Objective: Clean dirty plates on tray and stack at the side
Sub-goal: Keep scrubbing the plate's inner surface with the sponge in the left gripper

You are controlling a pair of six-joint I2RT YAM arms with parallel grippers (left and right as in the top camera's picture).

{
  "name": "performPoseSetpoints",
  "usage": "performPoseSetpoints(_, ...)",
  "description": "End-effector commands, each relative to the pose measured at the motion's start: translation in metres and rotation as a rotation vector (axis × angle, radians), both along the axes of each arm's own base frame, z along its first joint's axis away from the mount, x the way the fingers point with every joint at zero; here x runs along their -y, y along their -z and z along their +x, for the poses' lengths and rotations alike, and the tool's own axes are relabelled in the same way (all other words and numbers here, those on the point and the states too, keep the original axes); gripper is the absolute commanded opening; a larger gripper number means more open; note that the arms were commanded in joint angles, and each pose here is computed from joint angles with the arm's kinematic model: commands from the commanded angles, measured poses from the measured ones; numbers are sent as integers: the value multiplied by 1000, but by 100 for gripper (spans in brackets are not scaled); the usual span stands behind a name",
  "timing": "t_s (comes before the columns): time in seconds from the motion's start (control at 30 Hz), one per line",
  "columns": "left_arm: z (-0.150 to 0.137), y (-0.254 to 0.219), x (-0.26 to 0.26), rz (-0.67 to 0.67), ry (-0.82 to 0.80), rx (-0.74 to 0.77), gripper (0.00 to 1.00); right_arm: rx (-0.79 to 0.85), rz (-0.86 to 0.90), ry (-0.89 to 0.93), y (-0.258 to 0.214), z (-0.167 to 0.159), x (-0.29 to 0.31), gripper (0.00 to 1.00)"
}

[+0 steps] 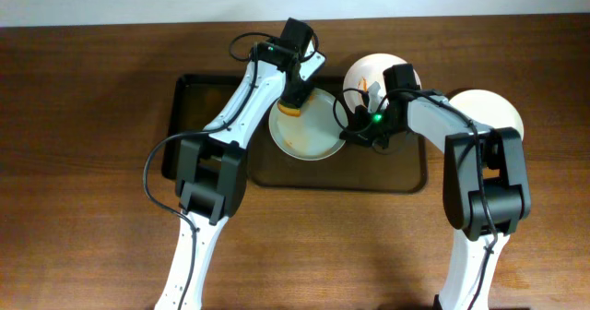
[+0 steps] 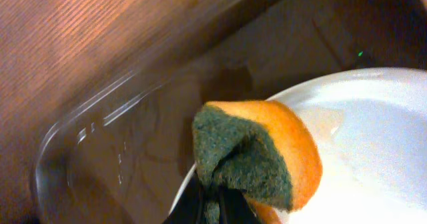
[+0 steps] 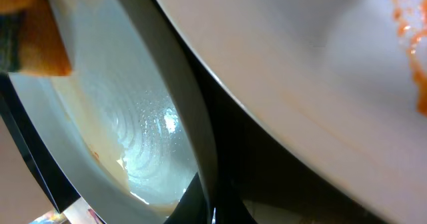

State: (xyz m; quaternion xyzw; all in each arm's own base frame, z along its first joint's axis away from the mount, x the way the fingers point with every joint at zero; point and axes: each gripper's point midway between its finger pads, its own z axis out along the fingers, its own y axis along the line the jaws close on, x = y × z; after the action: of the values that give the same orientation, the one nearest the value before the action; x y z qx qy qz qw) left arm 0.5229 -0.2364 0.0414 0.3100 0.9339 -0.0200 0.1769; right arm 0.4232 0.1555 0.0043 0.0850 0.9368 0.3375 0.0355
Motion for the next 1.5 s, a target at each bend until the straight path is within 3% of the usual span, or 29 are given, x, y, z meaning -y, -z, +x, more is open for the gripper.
performPoseSetpoints(0.0, -2, -60, -14, -95, -270, 11, 0, -42, -57, -21, 25, -11, 6, 4)
performPoseSetpoints(0.07, -28, -45, -19, -94, -390, -123, 0, -43, -58, -21, 26, -12, 6, 4)
performPoseSetpoints(0.17, -72, -9, 0, -123, -351, -323, 0, -42, -64, -19, 26, -11, 7, 4)
performPoseSetpoints(0.27, -103, 26, 10, -64, -334, -400, 0, -42, -64, -19, 26, -11, 7, 4)
performPoseSetpoints(0.4, -146, 64, 16, 32, -439, -469, 0, -43, -64, -19, 26, -11, 7, 4)
performPoseSetpoints(0.53, -167, 56, 34, -19, -412, -564, 0, -43, -64, -19, 26, -11, 7, 4)
performPoseSetpoints(0.63, -181, 54, 25, 30, -325, -606, 0, -42, -64, -19, 26, -11, 7, 4)
performPoseSetpoints(0.7, -181, 54, 25, 36, -212, -594, 0, -43, -64, -19, 26, -11, 7, 4)
performPoseSetpoints(0.77, -180, 54, 26, 43, 6, -566, 0, -43, -64, -19, 26, -11, 7, 4)
performPoseSetpoints(0.93, -161, 55, 26, 20, 107, -493, 0, -43, -64, -19, 26, -11, 7, 4)
performPoseSetpoints(1.07, -152, 57, 20, 48, 72, -454, 0, -43, -64, -19, 26, -11, 7, 4)
performPoseSetpoints(1.27, -127, 58, -9, 195, -169, -330, 0, -43, -64, -19, 26, -11, 7, 4)
performPoseSetpoints(1.47, -89, 50, -33, 315, -328, -107, 0, -43, -64, -19, 26, -11, 7, 4)
